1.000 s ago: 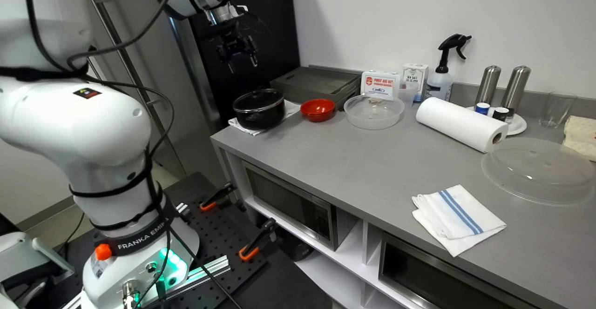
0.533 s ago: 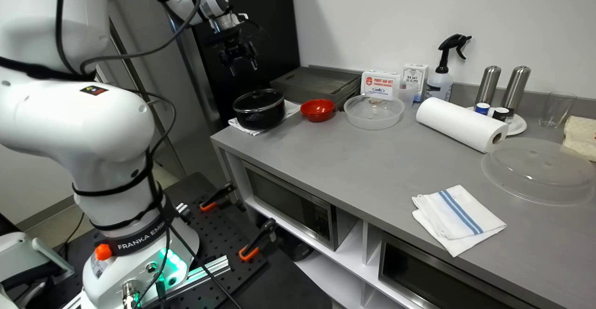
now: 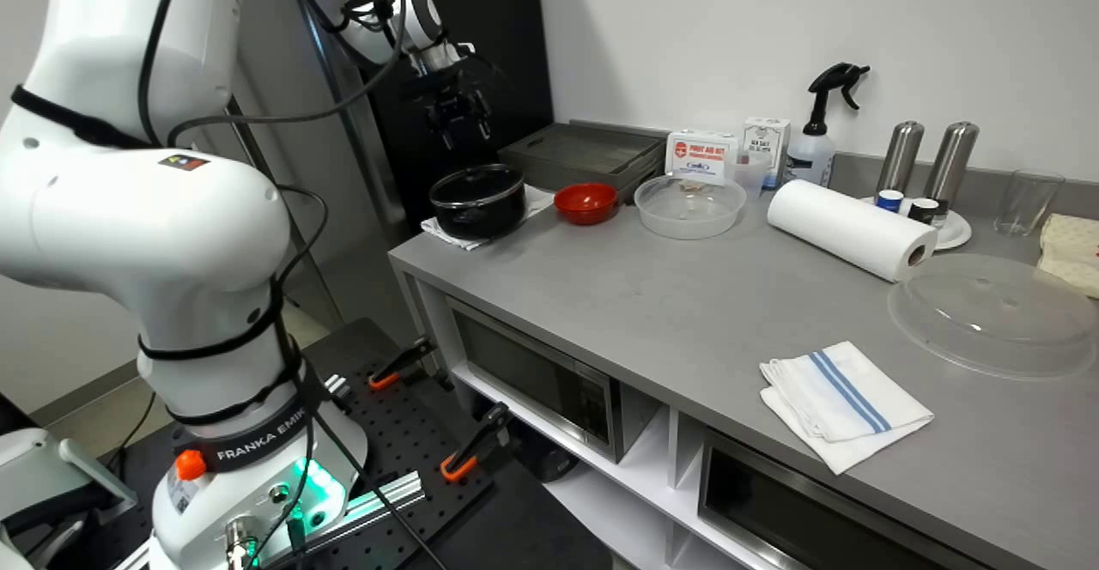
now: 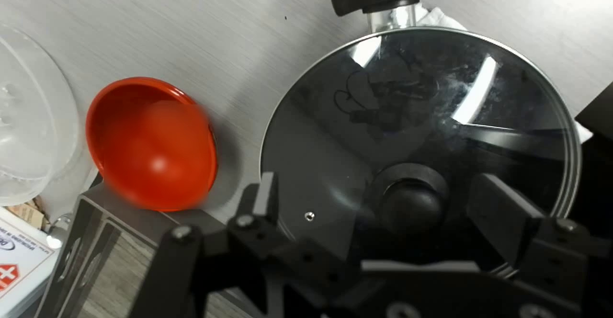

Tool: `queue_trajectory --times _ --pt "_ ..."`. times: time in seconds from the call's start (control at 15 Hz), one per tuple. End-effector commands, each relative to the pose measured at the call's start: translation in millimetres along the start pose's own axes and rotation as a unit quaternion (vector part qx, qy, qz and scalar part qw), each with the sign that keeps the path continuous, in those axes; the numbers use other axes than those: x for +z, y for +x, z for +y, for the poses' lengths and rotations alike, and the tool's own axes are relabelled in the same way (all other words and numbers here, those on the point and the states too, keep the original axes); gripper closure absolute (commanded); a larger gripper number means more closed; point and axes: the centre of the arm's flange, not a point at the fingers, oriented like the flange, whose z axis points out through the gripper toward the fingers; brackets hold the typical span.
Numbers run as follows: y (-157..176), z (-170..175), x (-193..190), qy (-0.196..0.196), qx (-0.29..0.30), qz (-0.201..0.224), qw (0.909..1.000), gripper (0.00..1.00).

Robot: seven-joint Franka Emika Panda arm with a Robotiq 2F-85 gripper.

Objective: Remove the glass lid from the black pot

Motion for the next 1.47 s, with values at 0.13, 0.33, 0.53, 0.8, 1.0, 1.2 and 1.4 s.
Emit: queue_trajectory --times 0.13,0.33,0.53,0.8,1.0,1.2,1.4 --pt "53.6 -1.6 28.7 -0.017 0.015 -0.016 0.9996 0.00" --pt "59.9 -6.5 47.5 -0.018 0.015 -0.028 0.9993 0.00" --pt "63.1 -13.8 61.3 -0.017 0.013 -0.037 0.9991 0.00" --pt "67.9 -23.5 66.0 -0.016 0.010 -0.041 0.9990 0.00" --pt "70.7 -31.4 62.3 -0.012 0.007 -0.041 0.9991 0.00" --pt "73.1 -36.0 61.9 -0.004 0.006 -0.044 0.9990 0.00" --pt "75.5 -34.5 66.9 0.014 0.006 -0.049 0.9987 0.00"
